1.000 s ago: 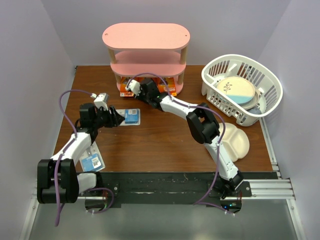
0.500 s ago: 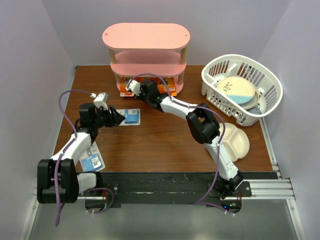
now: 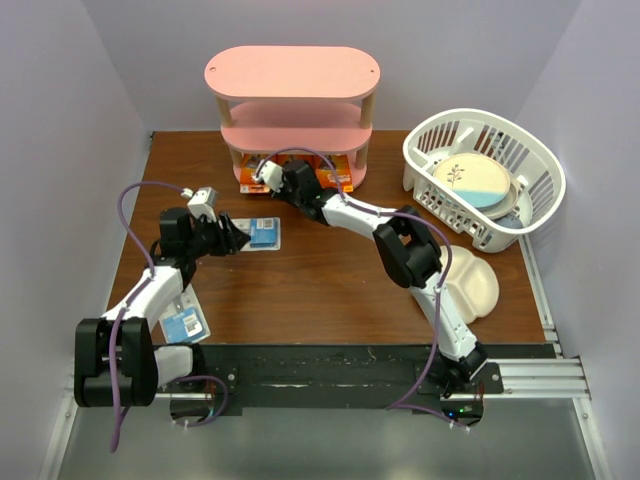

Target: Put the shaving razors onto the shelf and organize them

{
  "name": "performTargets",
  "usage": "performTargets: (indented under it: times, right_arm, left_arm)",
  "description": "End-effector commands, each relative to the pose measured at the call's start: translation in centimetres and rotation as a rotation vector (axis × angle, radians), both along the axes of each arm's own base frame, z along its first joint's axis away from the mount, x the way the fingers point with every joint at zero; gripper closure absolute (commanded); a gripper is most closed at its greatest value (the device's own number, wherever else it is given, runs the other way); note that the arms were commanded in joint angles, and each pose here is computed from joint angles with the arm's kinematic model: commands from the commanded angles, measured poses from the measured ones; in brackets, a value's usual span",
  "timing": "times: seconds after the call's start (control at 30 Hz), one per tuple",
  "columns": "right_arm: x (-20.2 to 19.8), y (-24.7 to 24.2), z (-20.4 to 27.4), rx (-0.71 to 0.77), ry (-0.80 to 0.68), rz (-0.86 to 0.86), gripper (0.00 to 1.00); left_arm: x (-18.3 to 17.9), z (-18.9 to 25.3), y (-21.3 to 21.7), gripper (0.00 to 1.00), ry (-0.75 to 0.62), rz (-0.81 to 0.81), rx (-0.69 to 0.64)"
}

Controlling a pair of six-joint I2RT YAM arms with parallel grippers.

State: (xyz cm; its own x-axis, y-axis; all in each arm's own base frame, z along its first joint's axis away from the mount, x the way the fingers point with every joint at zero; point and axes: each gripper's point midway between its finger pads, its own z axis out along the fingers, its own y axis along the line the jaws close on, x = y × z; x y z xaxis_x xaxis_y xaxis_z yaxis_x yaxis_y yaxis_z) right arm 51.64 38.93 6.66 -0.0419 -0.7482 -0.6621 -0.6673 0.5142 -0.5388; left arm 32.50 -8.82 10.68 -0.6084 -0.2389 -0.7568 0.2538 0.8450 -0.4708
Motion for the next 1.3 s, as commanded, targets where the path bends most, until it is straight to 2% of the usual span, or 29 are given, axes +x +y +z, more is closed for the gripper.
performTargets:
  times: [0.0,0.43,0.5,0.53,0.63,0.87,1.03,1.27]
  right_arm:
    - [-1.5,-4.8,-3.9,-0.126,0.135,-0.067,0.64]
    - [-1.5,-4.0,-3.7,-0.107,0.145,-0.053,0.64]
    - [-1.3,-4.0,-3.4,-0.104,0.129,-0.059,0.59]
    - [-1.4,-3.7,-3.0,-0.103,0.119,-0.057,0.48]
    - [-1.2,-3.0,-0.5,-0.066,0.080,-0.050,0.38]
    - [-1.7,-1.3,7.3,0.051,0.003,-0.024,0.32]
    - [-3.2,-0.6,8.4,0.108,0.051,-0.010,0.30]
    - [-3.3,-0.6,5.6,0.018,0.046,0.039,0.34]
  left_arm:
    - [0.5,1.2,-0.1,0.48,-0.054,-0.003,-0.021]
    - [0.2,1.2,-0.2,0.48,-0.058,-0.002,-0.025]
    - [0.2,1.2,-0.2,0.48,-0.060,-0.002,-0.025]
    - [0.2,1.2,-0.1,0.48,-0.058,-0.001,-0.024]
    - [0.2,1.4,-0.1,0.48,-0.064,-0.002,-0.021]
    - [0.4,1.6,-0.2,0.48,-0.065,-0.003,-0.026]
    - [0.3,1.2,-0.3,0.48,-0.049,-0.002,-0.040]
    - [0.5,1.3,-0.4,0.48,-0.045,-0.008,-0.043]
